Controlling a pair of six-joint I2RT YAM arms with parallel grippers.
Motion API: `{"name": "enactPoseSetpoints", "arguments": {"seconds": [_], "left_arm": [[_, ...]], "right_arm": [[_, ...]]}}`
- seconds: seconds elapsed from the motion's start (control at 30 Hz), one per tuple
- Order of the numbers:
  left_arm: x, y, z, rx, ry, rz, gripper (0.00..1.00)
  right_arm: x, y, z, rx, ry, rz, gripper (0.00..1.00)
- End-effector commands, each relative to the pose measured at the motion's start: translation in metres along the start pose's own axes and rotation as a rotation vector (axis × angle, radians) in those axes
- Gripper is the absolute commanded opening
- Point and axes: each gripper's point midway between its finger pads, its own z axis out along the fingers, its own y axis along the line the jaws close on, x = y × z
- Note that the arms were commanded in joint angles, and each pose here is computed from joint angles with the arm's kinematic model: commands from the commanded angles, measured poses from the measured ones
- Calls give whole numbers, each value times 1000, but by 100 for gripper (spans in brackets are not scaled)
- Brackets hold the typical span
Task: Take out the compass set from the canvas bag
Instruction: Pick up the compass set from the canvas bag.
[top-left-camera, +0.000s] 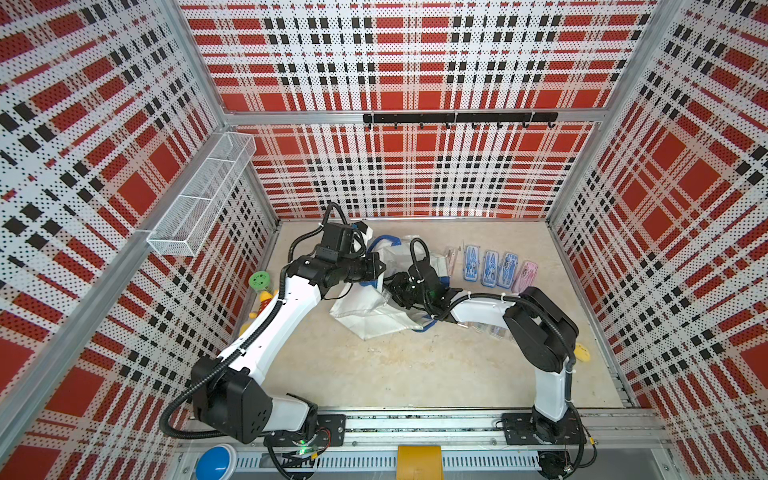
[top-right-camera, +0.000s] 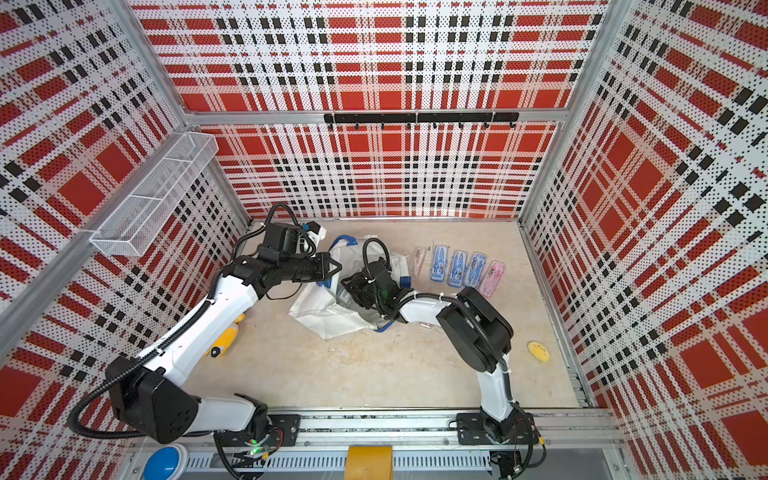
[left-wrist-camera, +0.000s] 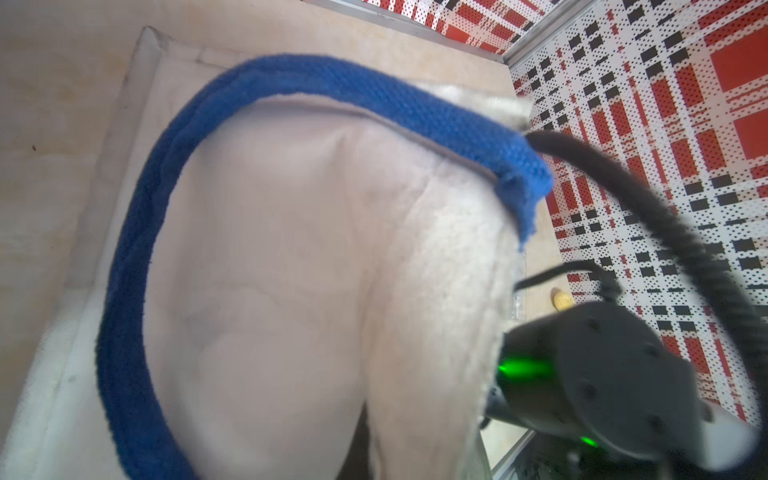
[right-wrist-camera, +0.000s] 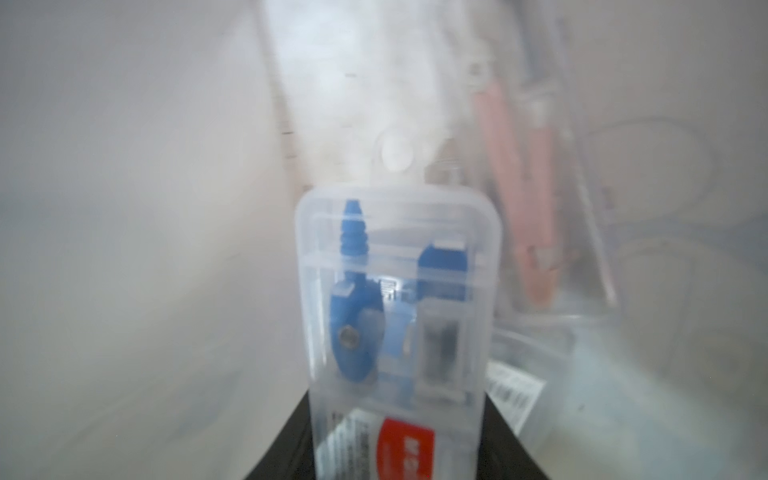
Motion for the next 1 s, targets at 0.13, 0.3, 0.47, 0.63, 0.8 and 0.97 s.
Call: {"name": "enactPoseSetpoints", "arguments": {"seconds": [0.13,0.3,0.47,0.63,0.8,0.97], "left_arm": [[-14,-7,-20,46,-85,9,0],[-13,-4,-23,50,-98,10,0],[-13,-5,-23,54,-98,17,0],[-17,-4,-22,47,-102,21,0],[-21,5,-18,3,-96,13,0],[-31,24,-21,-55,-116,-20,0]], "right_arm": [[-2,37,-43,-89,-37,-73,30],[-13,40,-70,-75,-86,-107,30],[-24,42,-91,-69,-125,-129,29],[-31,44,-104,-59,-146,-153,29],[-42,60,-120,-26,-160,-217,27],[-60,74,-148,45,-198,-301,27]]}}
